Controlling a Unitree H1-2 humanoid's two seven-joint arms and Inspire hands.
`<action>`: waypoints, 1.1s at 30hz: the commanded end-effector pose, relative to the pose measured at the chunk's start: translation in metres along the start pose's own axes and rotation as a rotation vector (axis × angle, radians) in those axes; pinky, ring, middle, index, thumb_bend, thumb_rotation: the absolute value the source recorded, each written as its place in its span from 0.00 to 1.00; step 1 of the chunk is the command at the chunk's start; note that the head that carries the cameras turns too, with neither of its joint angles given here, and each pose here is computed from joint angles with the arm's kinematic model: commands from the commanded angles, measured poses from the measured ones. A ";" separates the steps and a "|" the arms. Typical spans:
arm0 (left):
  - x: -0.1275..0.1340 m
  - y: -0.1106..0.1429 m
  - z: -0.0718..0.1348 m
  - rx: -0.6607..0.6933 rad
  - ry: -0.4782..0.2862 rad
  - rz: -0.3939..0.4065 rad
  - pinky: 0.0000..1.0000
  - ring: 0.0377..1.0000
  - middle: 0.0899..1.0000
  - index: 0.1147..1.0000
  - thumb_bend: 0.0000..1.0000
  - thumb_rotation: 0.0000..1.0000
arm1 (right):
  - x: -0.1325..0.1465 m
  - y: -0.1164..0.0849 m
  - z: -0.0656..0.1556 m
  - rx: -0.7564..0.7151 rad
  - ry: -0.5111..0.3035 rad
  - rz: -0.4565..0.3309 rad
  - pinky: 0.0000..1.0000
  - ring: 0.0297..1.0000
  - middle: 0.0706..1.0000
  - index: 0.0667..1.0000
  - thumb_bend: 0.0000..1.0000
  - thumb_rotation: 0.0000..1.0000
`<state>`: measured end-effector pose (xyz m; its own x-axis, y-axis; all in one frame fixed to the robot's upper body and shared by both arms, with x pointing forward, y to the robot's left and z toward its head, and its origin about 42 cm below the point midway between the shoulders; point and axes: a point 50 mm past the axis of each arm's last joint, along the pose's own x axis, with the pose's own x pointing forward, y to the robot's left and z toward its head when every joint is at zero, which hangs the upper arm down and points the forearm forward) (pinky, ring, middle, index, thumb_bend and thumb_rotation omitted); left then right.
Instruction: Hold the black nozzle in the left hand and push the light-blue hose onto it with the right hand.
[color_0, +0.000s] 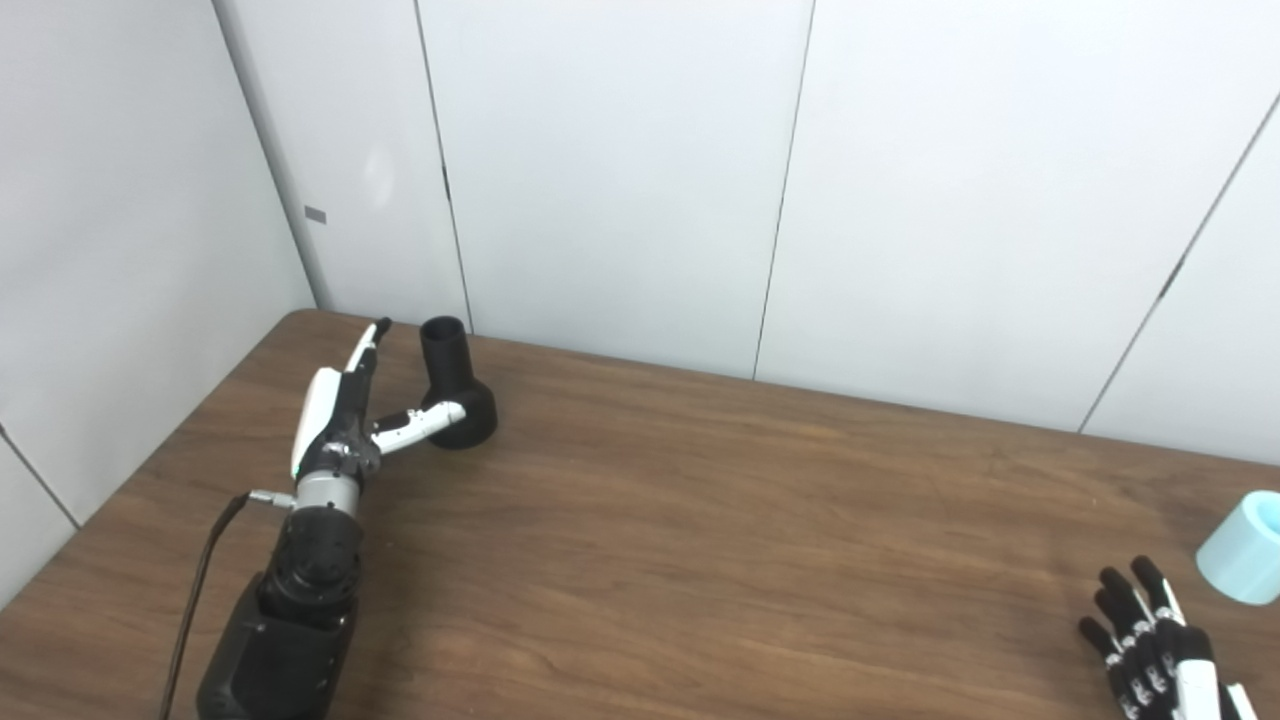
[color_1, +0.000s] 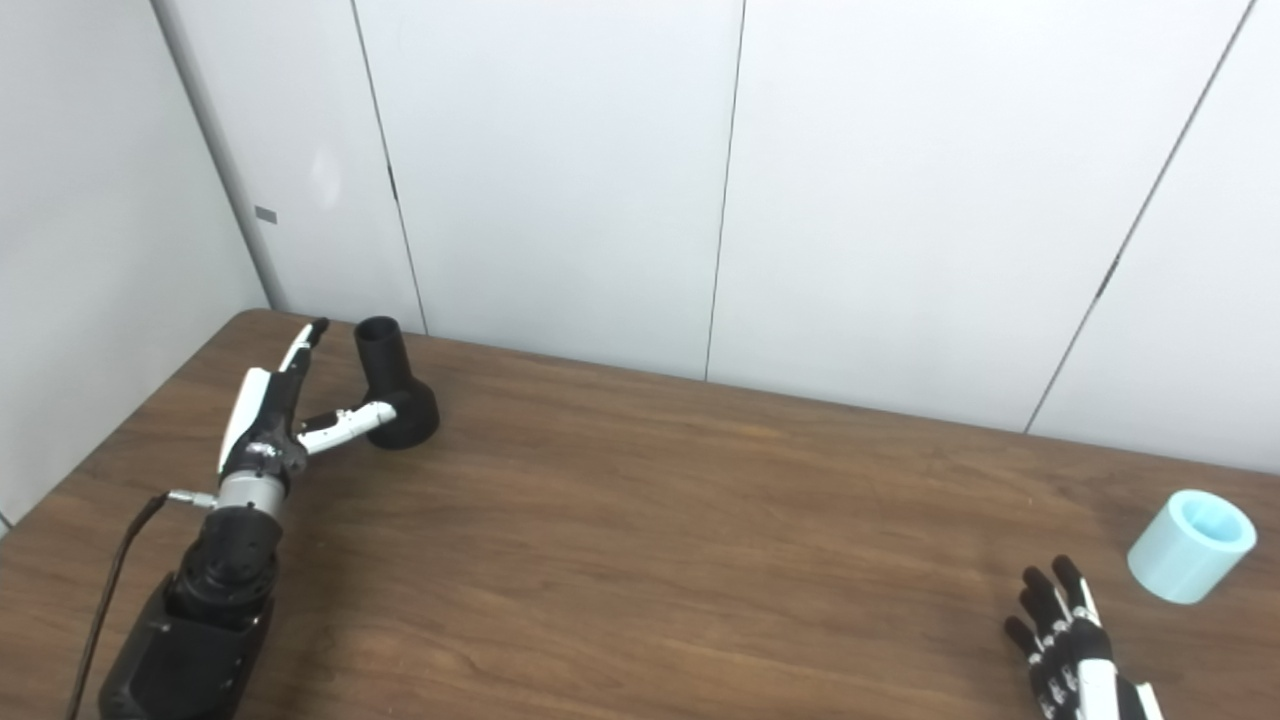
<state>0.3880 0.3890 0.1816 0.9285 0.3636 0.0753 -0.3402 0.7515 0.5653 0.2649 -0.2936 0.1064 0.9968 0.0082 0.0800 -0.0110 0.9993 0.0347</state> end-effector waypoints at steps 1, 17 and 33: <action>0.018 0.016 0.023 0.077 -0.040 0.041 0.99 1.00 0.99 0.96 1.00 0.44 | -0.022 -0.003 -0.036 0.014 0.141 -0.030 0.95 0.97 0.94 0.97 0.67 0.97; 0.047 -0.011 0.008 0.312 0.049 0.041 0.98 0.95 0.91 0.93 1.00 0.39 | -0.021 0.001 -0.037 -0.027 0.131 -0.018 0.91 0.94 0.90 0.95 0.61 0.99; 0.052 -0.035 0.015 0.353 0.052 -0.047 0.82 0.89 0.88 0.87 1.00 0.35 | -0.022 0.008 -0.033 -0.021 0.124 -0.019 0.92 0.94 0.89 0.97 0.56 1.00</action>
<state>0.4430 0.3805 0.1698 0.9183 0.3959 0.0040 -0.2292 0.5233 0.8207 0.2653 -0.2895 0.1064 0.9963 0.0146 0.0851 -0.0132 0.9998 -0.0172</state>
